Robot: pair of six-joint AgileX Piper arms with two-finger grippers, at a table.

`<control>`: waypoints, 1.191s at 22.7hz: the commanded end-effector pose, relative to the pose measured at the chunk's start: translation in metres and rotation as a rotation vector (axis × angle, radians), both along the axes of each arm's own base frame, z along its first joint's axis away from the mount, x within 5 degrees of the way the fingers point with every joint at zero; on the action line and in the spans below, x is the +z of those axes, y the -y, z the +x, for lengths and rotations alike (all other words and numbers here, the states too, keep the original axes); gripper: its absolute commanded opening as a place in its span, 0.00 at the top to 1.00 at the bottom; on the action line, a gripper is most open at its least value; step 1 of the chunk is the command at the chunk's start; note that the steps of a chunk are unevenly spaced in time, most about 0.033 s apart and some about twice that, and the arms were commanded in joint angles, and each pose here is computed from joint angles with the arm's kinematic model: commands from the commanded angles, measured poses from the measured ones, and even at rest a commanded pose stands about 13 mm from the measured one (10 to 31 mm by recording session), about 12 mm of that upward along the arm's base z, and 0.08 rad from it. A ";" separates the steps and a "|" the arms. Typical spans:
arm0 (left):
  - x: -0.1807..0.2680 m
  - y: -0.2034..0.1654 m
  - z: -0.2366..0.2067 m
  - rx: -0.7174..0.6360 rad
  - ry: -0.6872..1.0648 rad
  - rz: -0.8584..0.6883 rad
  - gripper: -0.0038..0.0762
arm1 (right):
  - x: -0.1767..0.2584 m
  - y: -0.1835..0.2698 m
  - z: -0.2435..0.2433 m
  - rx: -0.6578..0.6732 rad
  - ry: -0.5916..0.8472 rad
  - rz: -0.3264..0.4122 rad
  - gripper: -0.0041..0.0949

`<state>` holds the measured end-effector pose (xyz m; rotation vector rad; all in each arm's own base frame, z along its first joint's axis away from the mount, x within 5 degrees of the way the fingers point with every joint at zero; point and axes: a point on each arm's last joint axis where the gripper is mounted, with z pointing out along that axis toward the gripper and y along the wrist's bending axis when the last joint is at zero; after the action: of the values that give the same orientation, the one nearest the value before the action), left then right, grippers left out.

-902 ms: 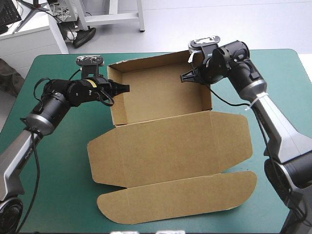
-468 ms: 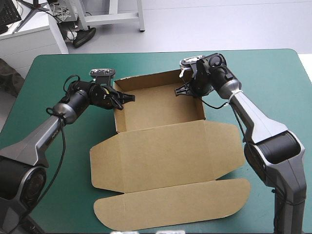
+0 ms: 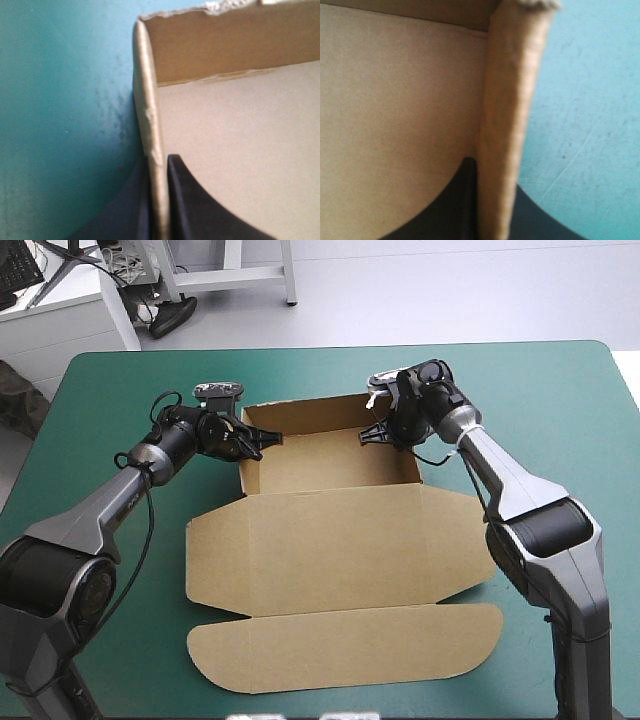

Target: Fold the box

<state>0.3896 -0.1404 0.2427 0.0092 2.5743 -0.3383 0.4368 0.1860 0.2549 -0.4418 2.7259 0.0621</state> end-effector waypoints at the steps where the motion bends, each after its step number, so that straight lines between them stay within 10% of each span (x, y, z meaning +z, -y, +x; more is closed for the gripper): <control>1: -0.005 0.005 -0.004 -0.070 -0.013 0.045 0.96 | 0.009 -0.014 -0.001 0.070 0.066 0.042 0.98; 7: 0.002 0.005 -0.009 -0.114 -0.022 0.053 0.83 | 0.013 -0.008 -0.003 0.079 0.044 0.007 0.86; 12: 0.028 0.006 -0.008 -0.120 0.003 0.037 0.52 | 0.034 0.008 0.001 0.033 0.013 0.061 0.56; 27: 0.134 -0.001 -0.011 -0.152 0.056 0.127 0.51 | 0.122 0.030 -0.021 0.021 0.191 0.120 0.54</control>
<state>0.3916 -0.1434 0.3269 0.2602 2.6609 -0.2104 0.4383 0.1669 0.3183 -0.4259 2.6444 0.1693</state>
